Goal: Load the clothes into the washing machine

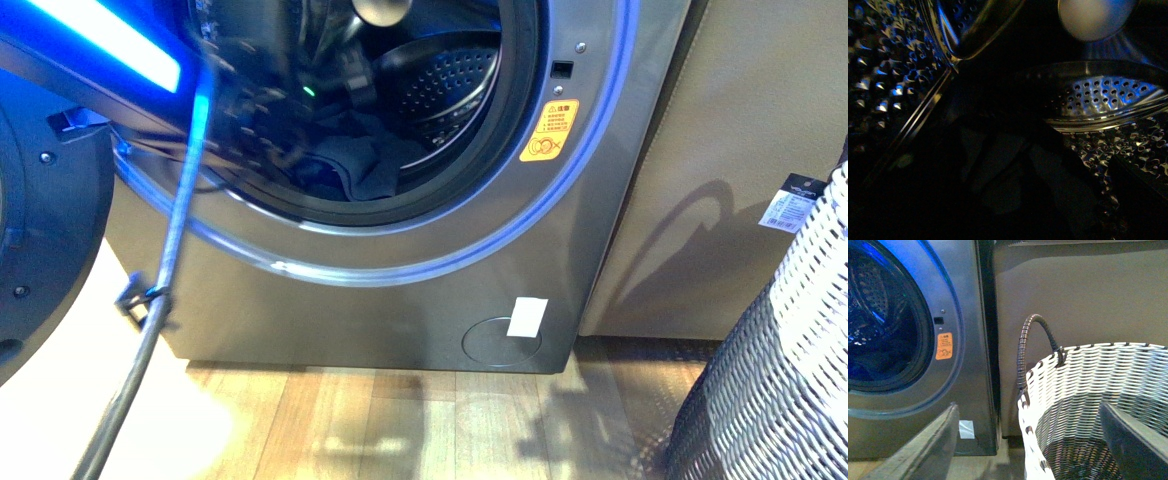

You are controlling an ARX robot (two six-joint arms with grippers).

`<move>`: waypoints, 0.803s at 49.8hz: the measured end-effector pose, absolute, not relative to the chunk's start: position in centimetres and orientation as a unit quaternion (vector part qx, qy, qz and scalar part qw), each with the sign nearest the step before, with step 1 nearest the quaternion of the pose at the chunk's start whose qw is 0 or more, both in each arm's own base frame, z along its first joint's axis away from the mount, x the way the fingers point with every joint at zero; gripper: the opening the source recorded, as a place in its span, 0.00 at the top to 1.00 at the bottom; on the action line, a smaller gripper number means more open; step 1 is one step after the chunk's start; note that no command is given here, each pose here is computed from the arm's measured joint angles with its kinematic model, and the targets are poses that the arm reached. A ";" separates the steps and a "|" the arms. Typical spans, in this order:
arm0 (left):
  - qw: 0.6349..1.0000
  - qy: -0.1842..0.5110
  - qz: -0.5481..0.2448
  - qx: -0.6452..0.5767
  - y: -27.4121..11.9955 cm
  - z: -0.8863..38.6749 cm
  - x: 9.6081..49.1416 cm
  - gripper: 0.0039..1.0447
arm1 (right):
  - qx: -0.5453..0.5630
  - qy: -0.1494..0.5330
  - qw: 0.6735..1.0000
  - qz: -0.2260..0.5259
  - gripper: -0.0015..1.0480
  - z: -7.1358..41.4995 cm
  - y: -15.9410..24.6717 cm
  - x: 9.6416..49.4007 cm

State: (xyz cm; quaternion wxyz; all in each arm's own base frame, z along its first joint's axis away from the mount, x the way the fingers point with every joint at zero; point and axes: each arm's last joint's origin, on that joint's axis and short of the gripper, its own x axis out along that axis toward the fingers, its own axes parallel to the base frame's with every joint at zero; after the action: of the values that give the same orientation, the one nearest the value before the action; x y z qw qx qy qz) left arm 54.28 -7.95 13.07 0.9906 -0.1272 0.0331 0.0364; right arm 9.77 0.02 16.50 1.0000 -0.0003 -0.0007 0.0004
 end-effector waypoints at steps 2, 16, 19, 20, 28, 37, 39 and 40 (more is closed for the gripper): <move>0.991 0.031 0.035 -0.128 -7.9 13.3 53.7 0.06 | 0.000 -0.001 1.000 0.000 0.14 16.5 0.0 9.8; 0.993 0.045 0.013 -0.107 -8.6 14.8 47.4 0.06 | 0.000 -0.001 1.000 0.000 0.07 16.5 0.0 9.8; 0.993 0.053 0.005 -0.102 -8.6 15.4 45.7 0.06 | 0.000 -0.001 1.000 0.000 0.07 16.5 0.0 9.8; 0.994 0.055 0.000 -0.099 -8.7 15.7 45.1 0.06 | 0.000 -0.001 1.000 0.000 0.07 16.5 0.0 9.8; 0.996 0.051 -0.030 -0.072 -8.2 18.5 39.2 0.06 | 0.000 -0.001 1.000 0.000 0.07 16.5 0.0 9.8; 0.997 0.020 -0.042 -0.064 -5.8 22.3 33.7 0.06 | 0.000 -0.001 1.000 0.000 0.07 16.5 0.0 9.8; 0.997 0.011 -0.045 -0.064 -5.3 23.1 32.6 0.06 | 0.000 -0.001 1.000 0.000 0.07 16.5 0.0 9.8; 0.997 0.010 -0.044 -0.063 -5.1 23.5 32.1 0.06 | 0.000 -0.001 1.000 0.000 0.07 16.5 0.0 9.8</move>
State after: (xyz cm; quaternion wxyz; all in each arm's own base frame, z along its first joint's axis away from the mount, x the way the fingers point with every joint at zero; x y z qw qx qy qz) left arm 32.07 -5.13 23.49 0.9970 -0.0630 0.0100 -0.0443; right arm 9.77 0.02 16.50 1.0000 0.0001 -0.0007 0.0004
